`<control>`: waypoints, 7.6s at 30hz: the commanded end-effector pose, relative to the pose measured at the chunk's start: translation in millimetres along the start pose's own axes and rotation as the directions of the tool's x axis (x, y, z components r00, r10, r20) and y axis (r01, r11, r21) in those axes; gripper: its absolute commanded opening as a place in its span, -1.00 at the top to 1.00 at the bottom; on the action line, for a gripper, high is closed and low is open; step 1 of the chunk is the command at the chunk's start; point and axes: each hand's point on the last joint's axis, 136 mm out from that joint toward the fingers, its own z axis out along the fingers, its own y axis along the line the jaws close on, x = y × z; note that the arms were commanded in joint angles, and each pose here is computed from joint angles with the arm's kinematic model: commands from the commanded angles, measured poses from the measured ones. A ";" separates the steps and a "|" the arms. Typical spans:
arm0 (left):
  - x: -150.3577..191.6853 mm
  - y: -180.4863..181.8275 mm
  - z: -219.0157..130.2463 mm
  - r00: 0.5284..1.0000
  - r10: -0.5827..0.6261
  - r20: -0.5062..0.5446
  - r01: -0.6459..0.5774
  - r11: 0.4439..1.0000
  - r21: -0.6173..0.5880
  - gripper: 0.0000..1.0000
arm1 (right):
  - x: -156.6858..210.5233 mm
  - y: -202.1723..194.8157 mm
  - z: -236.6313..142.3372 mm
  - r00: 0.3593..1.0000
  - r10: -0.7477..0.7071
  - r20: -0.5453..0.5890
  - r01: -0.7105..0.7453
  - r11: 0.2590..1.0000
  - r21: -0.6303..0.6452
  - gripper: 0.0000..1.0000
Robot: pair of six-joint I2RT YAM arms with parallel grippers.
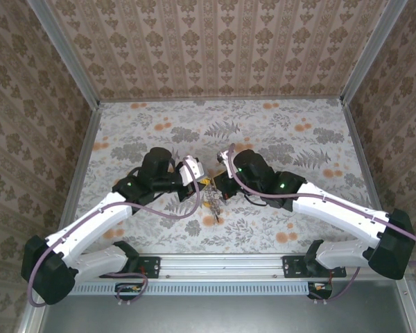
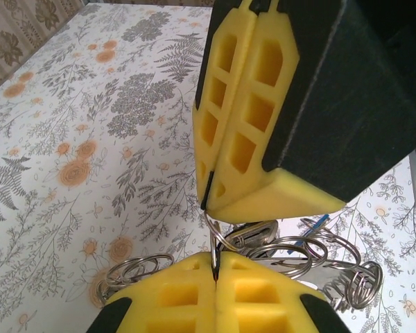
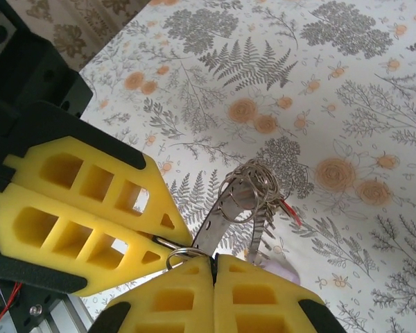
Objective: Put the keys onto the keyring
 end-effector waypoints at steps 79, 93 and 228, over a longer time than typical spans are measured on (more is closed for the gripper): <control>15.0 12.5 -61.3 0.994 -0.075 0.079 0.083 0.992 -0.099 1.00 | 184.1 -136.2 37.0 0.174 0.984 0.049 -0.836 0.121 0.536 0.51; 15.9 13.4 -60.3 0.994 -0.079 0.078 0.087 0.991 -0.100 1.00 | 181.2 -130.7 53.6 0.152 0.987 0.043 -0.863 0.111 0.494 0.70; 20.9 24.9 -48.6 0.994 -0.092 0.053 0.098 0.987 -0.124 1.00 | 133.6 -182.6 80.3 0.649 -0.056 -0.759 0.285 0.942 0.175 0.23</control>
